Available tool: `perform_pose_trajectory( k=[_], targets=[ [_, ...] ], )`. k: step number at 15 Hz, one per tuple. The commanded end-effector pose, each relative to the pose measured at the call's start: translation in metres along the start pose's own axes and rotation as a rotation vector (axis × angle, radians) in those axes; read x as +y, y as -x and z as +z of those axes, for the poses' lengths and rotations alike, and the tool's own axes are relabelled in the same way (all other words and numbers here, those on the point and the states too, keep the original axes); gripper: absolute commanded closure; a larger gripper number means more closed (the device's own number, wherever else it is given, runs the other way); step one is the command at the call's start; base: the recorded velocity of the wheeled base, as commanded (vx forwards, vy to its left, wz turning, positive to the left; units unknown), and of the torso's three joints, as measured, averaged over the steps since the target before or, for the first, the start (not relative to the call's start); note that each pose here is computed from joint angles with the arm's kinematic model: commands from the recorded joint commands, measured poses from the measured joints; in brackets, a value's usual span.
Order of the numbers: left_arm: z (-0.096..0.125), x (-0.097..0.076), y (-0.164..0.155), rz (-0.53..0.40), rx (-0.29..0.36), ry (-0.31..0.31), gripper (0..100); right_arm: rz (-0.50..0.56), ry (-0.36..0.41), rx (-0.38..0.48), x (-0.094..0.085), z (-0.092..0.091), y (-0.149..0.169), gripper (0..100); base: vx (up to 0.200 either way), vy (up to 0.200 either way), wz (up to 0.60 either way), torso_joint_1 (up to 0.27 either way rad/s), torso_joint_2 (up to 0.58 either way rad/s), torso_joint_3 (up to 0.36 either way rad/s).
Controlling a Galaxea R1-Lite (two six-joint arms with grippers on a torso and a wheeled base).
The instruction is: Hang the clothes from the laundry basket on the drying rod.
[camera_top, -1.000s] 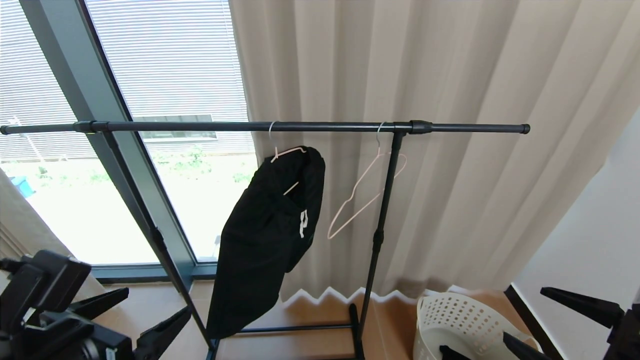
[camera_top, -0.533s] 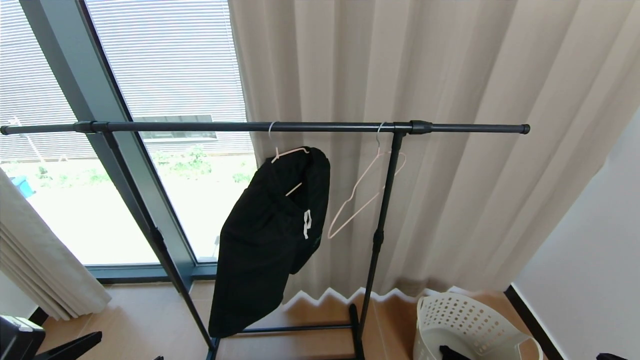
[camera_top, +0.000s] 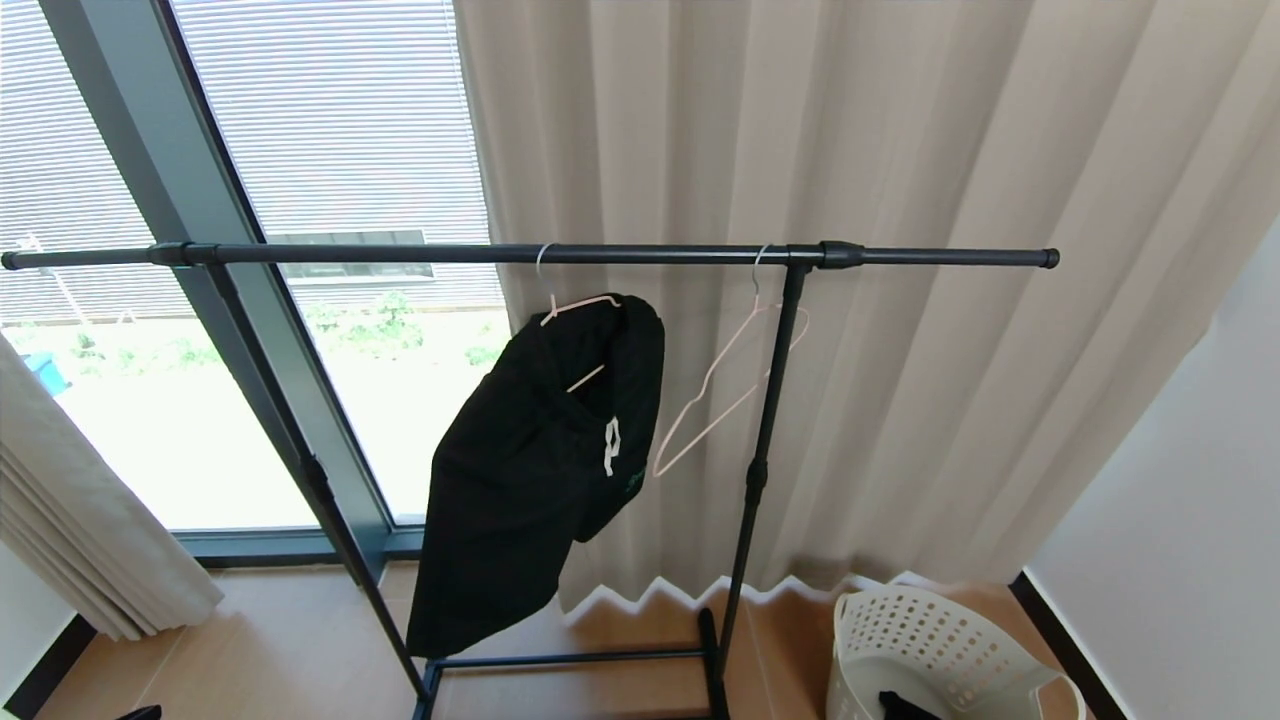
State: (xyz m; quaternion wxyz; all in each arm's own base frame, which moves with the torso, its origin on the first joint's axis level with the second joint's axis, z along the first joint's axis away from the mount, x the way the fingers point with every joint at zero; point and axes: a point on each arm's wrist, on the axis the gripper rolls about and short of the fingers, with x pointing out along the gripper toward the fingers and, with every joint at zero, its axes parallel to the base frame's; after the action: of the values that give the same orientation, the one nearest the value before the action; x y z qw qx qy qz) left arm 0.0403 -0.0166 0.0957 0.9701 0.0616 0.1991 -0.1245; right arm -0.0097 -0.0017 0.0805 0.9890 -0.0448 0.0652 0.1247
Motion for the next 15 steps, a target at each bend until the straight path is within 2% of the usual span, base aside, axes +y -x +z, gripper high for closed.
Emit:
perform_pose_trajectory(
  k=[1,3,6,8,9,10,12,13,15],
  targets=[
    [-0.021,0.006,0.019,0.002,-0.029,-0.007,0,-0.061,-0.007,-0.023,0.001,-0.001,0.002,0,0.0,0.0,0.0,0.0,0.0,0.0],
    [-0.027,0.008,0.025,0.007,-0.059,-0.017,0,-0.108,-0.009,-0.045,0.002,-0.001,0.004,0,0.0,0.0,0.0,0.0,0.0,0.0],
    [-0.027,0.009,0.026,0.069,-0.053,-0.054,0,-0.155,-0.013,-0.049,0.002,-0.001,0.004,0,0.0,0.0,0.0,0.0,0.0,0.0],
    [-0.028,0.01,0.028,0.246,-0.04,-0.077,0,-0.204,-0.015,-0.048,0.003,-0.001,0.004,0,0.0,0.0,0.0,0.0,0.0,0.0],
    [-0.031,0.01,0.038,0.435,-0.11,-0.075,0,-0.237,-0.012,-0.064,0.004,-0.001,0.006,0,0.0,0.0,0.0,0.0,0.0,0.0],
    [-0.034,0.007,0.046,0.518,-0.197,-0.093,0,-0.254,-0.012,-0.082,0.005,-0.001,0.007,0,0.0,0.0,0.0,0.0,0.0,0.0],
    [-0.039,0.001,0.054,0.439,-0.357,-0.119,0,-0.245,-0.021,-0.082,0.005,-0.002,0.007,0,0.0,0.0,0.0,0.0,0.0,0.0],
    [-0.04,0.0,0.055,0.418,-0.377,-0.116,0,-0.242,-0.021,-0.081,0.005,-0.002,0.007,0,0.0,0.0,0.0,0.0,0.0,0.0],
    [-0.042,-0.001,0.053,0.33,-0.392,-0.03,0,-0.238,-0.013,-0.099,0.005,-0.002,0.008,0,0.0,0.0,0.0,0.0,0.0,0.0]
  ],
)
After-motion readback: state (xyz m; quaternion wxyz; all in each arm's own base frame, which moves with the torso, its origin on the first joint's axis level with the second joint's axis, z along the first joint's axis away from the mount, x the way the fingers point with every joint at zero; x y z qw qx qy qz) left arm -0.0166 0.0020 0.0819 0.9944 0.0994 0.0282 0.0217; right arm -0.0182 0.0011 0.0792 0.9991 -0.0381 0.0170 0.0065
